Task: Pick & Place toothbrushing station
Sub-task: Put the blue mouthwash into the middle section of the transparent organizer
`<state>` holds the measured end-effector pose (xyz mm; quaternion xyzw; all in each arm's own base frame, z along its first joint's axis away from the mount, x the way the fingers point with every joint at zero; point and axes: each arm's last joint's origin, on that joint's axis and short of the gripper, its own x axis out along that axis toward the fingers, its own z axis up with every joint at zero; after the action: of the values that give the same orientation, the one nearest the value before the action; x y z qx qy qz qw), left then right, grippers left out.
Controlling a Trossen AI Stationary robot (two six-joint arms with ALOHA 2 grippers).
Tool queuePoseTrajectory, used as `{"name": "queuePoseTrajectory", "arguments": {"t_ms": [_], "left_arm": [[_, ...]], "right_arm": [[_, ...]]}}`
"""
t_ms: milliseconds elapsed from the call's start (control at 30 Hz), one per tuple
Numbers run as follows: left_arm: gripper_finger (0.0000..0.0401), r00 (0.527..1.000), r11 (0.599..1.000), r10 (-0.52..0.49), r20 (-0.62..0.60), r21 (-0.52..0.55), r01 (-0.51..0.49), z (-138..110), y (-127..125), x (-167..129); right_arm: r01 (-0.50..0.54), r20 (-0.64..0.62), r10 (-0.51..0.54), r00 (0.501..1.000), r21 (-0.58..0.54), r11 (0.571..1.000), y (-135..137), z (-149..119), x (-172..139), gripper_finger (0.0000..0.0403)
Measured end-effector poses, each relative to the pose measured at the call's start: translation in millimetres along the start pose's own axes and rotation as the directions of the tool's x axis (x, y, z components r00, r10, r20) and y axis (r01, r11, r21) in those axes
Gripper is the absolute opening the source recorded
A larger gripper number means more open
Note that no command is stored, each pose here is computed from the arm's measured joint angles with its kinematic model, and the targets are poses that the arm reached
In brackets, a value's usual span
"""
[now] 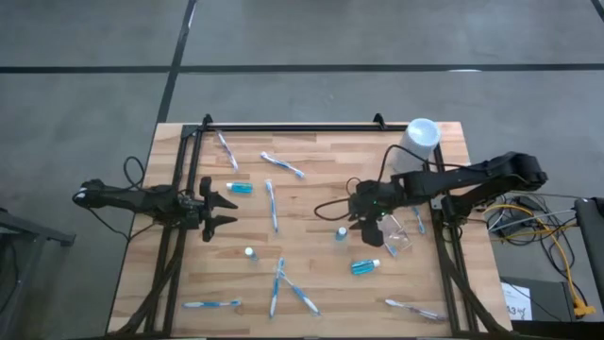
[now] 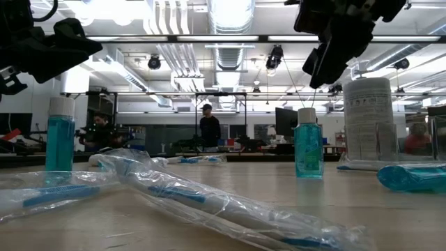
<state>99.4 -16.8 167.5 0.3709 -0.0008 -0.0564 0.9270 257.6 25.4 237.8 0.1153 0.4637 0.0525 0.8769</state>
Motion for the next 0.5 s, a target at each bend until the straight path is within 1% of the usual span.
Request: {"name": "queuePoseTrajectory", "arguments": {"t_ms": [200,367,500], "left_arm": [[0.0188,1.000,1.000,0.000,-0.001,0.000,0.000,-0.1,0.0,0.0],[0.0188,1.000,1.000,0.001,-0.001,0.000,-0.001,-0.1,0.1,0.0],[0.0188,1.000,1.000,0.000,-0.001,0.000,0.000,-0.1,0.0,0.0]], "right_arm": [[-0.011,0.010,0.012,1.000,-0.019,1.000,4.5,2.4,9.8,0.0157],[-0.008,-0.007,0.008,1.000,-0.024,1.000,5.6,2.6,21.7,0.0183],[0.000,-0.011,0.000,1.000,-0.028,1.000,5.6,3.3,30.3,0.0197]]}}
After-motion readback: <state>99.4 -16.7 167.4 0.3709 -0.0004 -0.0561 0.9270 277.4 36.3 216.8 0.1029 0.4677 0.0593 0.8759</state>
